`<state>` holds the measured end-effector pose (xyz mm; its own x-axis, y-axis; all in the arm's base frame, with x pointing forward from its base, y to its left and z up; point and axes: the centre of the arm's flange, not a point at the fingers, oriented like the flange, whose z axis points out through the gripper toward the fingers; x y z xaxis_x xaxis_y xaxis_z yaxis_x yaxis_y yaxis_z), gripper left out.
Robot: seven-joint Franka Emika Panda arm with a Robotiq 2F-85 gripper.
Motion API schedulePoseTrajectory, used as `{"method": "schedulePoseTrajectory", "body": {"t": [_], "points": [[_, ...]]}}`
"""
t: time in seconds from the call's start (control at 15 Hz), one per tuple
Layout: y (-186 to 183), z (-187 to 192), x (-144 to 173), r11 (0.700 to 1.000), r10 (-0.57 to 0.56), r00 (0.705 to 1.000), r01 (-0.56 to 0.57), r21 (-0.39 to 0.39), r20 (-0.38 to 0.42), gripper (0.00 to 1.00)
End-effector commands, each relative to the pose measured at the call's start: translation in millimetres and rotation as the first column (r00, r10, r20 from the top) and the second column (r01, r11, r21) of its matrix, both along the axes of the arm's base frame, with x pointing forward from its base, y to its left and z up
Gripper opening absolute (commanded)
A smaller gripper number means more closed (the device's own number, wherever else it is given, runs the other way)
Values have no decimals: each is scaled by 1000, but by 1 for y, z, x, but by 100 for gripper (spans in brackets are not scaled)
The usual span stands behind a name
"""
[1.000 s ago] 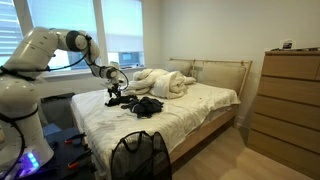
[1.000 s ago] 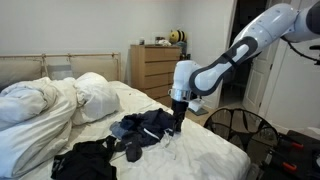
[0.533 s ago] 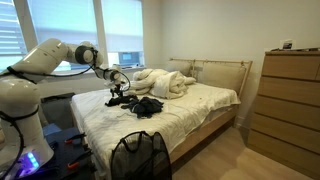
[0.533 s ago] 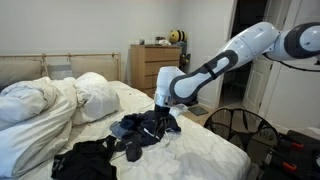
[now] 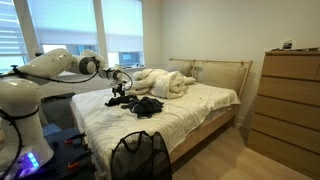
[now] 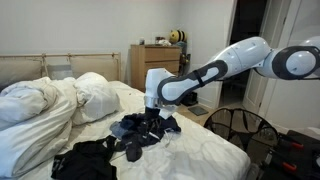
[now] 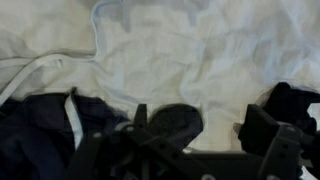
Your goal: Put some of the clothes on the bed in the laundry hamper
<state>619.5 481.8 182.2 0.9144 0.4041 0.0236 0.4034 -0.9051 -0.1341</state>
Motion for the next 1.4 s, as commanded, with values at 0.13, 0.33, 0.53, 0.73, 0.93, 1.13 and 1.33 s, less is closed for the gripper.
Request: {"method": "schedulePoseTrajectory", "body": {"t": [0.13, 0.33, 0.53, 0.73, 0.93, 1.13, 1.33], "points": [[31, -28, 46, 999, 33, 991, -28, -42, 126, 100], [39, -45, 55, 999, 28, 990, -23, -37, 141, 100], [43, -60, 57, 999, 27, 990, -23, -31, 140, 100], [47, -76, 55, 999, 32, 990, -29, -24, 137, 100], [54, -93, 50, 999, 44, 990, -43, -6, 138, 100], [60, -109, 43, 998, 56, 987, -57, 2, 150, 100], [62, -120, 41, 998, 62, 979, -64, 8, 193, 100]]}}
